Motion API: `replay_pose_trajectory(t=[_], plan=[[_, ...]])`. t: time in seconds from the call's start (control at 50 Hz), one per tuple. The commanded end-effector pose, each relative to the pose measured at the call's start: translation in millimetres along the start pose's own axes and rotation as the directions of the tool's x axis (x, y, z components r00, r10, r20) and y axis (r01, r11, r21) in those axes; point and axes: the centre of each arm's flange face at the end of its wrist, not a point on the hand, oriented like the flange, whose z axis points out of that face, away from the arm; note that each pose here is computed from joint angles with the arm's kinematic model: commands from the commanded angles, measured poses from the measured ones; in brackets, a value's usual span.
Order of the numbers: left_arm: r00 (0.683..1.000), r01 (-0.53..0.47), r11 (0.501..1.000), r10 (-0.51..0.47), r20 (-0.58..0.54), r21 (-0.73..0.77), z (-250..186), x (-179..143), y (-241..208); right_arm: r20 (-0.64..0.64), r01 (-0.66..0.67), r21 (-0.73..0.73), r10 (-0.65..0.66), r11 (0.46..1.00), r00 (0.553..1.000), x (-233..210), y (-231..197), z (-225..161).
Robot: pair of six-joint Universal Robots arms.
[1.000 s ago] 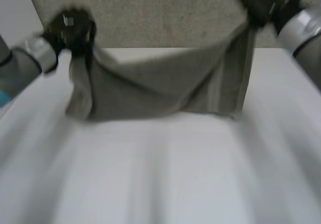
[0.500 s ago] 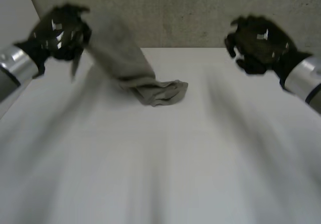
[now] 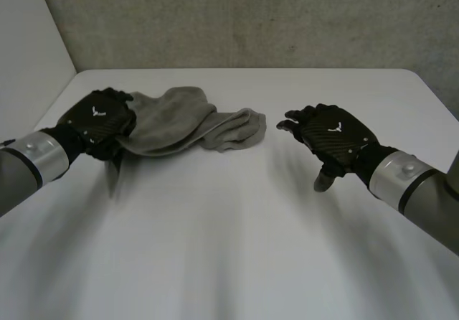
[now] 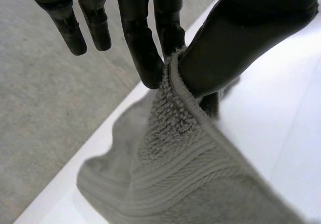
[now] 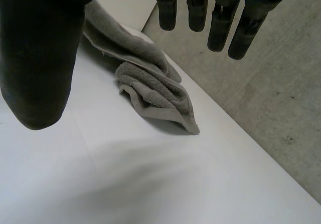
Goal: Fold the towel.
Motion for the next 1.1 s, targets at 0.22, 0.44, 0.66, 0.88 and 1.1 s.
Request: replay_pose_trajectory(t=[0.22,0.44,0.66,0.88,1.1], plan=[[0.998,0.064,0.990,-0.065,0.000,0.126,-70.4,39.4,-75.9,0.023,-0.034,0.053,0.033,0.998,0.999,-27.4,-7.4,24.6],[0.994,0.086,0.969,-0.100,0.046,0.231,-106.9,40.6,-101.9,0.060,-0.079,0.077,0.074,0.994,0.995,-48.2,-8.9,44.3],[0.977,0.199,0.977,-0.204,-0.068,-0.077,-69.4,60.2,-26.7,0.066,-0.069,0.082,0.064,0.994,0.996,-53.7,-11.2,44.1],[0.983,0.151,0.981,-0.162,-0.091,-0.120,-59.1,56.8,-21.5,0.046,-0.027,0.103,0.023,0.994,0.999,-49.5,-10.6,50.9],[0.987,0.138,0.986,-0.144,-0.065,-0.090,-58.4,47.9,-29.2,-0.060,0.198,0.200,-0.189,0.960,0.980,-45.3,-15.5,73.0]])
